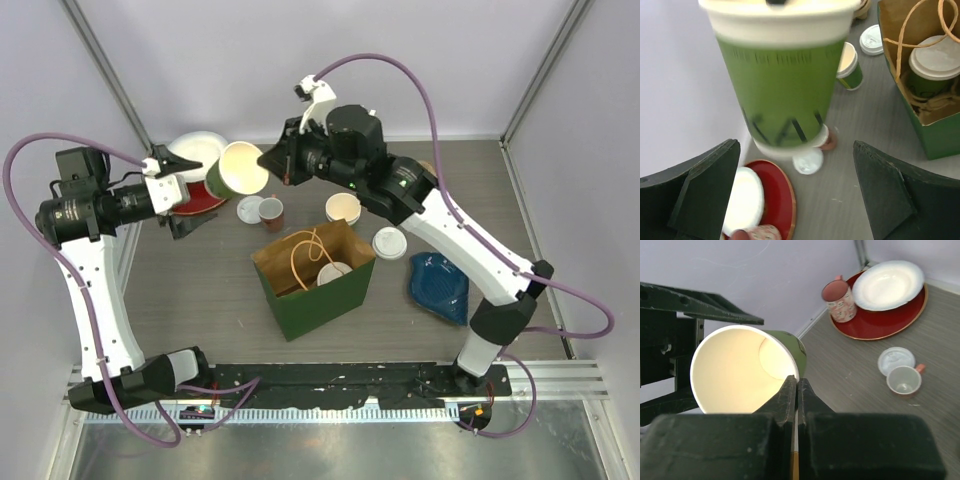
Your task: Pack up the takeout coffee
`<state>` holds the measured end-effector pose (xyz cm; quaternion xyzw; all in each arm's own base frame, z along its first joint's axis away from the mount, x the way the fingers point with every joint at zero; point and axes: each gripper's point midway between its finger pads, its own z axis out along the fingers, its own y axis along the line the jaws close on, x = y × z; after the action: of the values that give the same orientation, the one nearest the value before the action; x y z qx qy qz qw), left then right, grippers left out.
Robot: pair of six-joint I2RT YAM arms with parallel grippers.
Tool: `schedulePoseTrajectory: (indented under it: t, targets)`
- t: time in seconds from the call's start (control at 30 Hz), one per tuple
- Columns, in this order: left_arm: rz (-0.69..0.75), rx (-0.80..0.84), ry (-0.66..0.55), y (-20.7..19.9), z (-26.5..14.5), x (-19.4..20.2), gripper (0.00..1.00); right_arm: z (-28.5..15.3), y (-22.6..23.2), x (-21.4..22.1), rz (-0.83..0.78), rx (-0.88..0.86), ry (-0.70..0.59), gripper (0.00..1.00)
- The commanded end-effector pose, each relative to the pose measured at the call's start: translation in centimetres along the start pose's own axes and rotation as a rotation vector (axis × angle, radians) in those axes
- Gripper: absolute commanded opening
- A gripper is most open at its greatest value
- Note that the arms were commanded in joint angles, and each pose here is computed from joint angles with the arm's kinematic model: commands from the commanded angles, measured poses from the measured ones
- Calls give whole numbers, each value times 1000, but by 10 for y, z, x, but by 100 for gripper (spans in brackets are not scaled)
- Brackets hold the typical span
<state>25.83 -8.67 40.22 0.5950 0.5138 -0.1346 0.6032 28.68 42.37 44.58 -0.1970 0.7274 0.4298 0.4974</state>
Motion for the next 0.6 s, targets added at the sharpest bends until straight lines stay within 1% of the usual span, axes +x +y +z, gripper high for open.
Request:
schedulePoseTrajectory:
  t: [0.0,0.03,0.07,0.1,0.13,0.17,0.2,0.23,0.27,0.3,0.33,0.37,0.4,0.43,0.47,0.53,0.57]
  targets:
    - [-386,8,80,-24,-1,20,100,-62,-14,-80,-7,117,-255,1]
    - [-416,-15,89,-19,0,23,100,-68,-19,-84,-5,135,-272,1]
    - [-392,-55,90,-5,1,26,100,-73,-28,-88,-3,165,-286,1]
    - [-509,-91,117,-3,1,36,100,-85,-33,-96,-4,194,-317,1]
    - [-546,-120,128,3,3,43,100,-94,-39,-103,-5,220,-341,1]
    - [-515,-176,139,21,4,51,100,-101,-53,-106,-9,264,-354,1]
    - [-565,-190,173,22,9,69,98,-119,-56,-115,-16,286,-385,1]
    - [-554,-241,279,28,15,90,94,-130,-68,-120,-18,341,-410,1]
    - [-545,-266,354,30,19,106,90,-136,-78,-117,-28,376,-407,1]
    - [-555,-267,439,23,27,130,78,-148,-93,-122,-30,424,-425,1]
    - [-534,-285,573,23,29,162,74,-162,-99,-120,-32,453,-433,1]
    - [-532,-229,603,13,44,173,70,-171,-105,-121,-35,475,-441,1]
    - [-548,-207,632,8,49,186,67,-180,-116,-118,-45,519,-428,1]
    - [-591,-166,665,1,58,208,67,-190,-120,-117,-47,539,-428,1]
    - [-590,-116,656,-6,75,209,66,-196,-126,-112,-51,570,-412,1]
    - [-605,-122,664,3,87,224,64,-205,-137,-106,-57,612,-398,1]
    - [-645,-111,694,1,94,243,64,-210,-138,-105,-60,618,-397,1]
